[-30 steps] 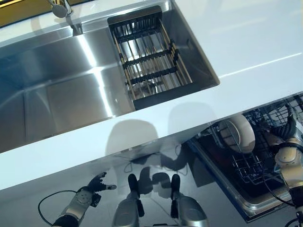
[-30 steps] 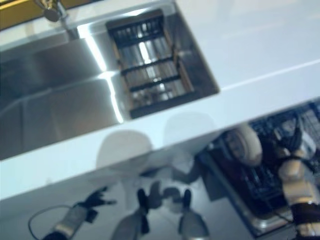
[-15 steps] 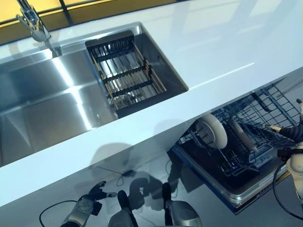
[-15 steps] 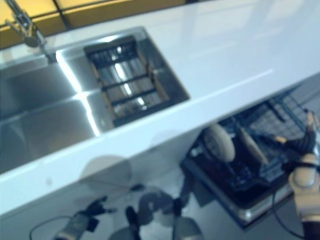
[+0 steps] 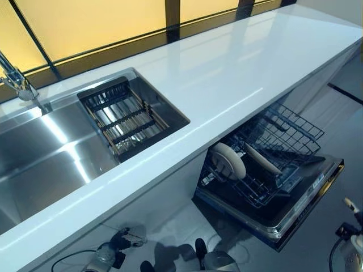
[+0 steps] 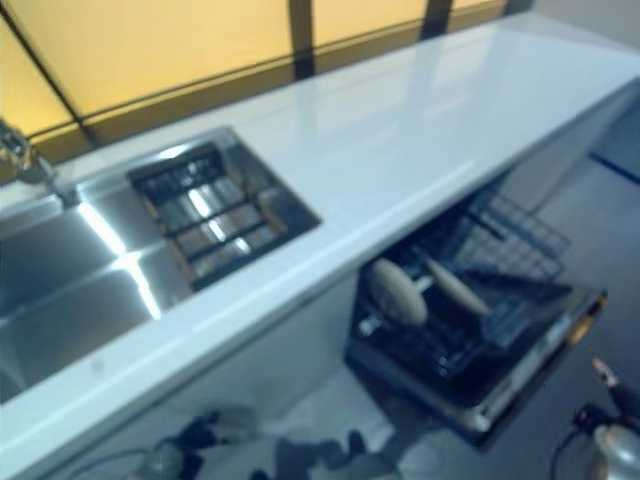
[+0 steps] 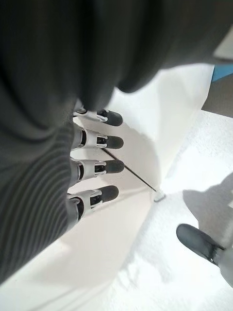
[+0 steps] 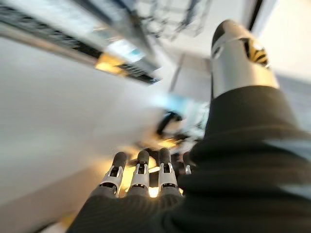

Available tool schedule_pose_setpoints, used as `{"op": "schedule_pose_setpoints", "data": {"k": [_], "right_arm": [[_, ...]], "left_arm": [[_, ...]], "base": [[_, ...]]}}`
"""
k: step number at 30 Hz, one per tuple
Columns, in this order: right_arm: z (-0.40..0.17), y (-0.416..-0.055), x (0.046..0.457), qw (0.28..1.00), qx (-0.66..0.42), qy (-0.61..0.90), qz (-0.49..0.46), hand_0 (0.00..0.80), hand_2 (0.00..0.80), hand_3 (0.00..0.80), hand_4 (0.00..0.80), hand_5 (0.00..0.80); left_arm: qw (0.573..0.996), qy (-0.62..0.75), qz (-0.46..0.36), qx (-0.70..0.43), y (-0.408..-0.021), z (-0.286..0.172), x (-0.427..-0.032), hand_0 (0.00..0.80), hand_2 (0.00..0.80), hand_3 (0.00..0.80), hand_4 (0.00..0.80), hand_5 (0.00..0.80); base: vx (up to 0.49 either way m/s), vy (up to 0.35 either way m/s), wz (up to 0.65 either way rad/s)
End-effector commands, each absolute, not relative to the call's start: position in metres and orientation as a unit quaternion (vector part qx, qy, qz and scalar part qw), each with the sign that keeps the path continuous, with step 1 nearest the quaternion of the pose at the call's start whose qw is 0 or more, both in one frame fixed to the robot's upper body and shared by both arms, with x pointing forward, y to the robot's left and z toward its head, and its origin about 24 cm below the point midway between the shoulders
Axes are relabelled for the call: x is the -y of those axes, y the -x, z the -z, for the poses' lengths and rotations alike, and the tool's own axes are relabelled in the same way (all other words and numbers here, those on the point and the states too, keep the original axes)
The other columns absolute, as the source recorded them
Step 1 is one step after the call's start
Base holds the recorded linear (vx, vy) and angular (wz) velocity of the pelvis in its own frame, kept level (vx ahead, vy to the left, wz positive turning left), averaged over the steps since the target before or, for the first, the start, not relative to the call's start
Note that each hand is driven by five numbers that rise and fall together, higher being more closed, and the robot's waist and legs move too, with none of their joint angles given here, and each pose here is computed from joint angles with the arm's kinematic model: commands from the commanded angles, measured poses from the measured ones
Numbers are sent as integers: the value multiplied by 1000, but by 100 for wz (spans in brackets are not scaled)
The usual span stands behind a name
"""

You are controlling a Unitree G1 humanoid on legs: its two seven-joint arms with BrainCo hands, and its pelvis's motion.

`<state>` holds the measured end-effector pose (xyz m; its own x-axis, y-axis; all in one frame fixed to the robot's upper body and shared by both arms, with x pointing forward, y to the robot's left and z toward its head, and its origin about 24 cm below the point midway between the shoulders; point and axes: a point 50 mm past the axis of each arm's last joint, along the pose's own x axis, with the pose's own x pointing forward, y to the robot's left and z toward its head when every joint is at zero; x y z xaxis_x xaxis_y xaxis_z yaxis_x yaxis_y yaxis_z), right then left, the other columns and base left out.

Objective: Take plates into dishwasher

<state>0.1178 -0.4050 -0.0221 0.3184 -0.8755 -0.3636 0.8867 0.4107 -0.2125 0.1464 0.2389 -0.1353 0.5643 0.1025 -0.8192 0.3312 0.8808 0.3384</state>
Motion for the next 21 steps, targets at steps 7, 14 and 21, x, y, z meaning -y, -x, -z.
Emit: {"op": "schedule_pose_setpoints", "data": {"k": [7, 14, 21], "right_arm": [[59, -124, 381, 793, -169, -224, 541, 0, 0, 0, 0, 0], [84, -122, 362, 794, -200, -269, 507, 0, 0, 0, 0, 0], [94, -137, 339, 828, -222, -282, 431, 0, 0, 0, 0, 0]], "left_arm": [[861, -248, 67, -439, -173, 126, -241, 0, 0, 0, 0, 0], [861, -247, 83, -436, -178, 127, -229, 0, 0, 0, 0, 0], [862, -243, 90, -436, -179, 127, -222, 0, 0, 0, 0, 0]], "base": [[-10, -2, 1], [-5, 0, 5], [-4, 3, 8]]}}
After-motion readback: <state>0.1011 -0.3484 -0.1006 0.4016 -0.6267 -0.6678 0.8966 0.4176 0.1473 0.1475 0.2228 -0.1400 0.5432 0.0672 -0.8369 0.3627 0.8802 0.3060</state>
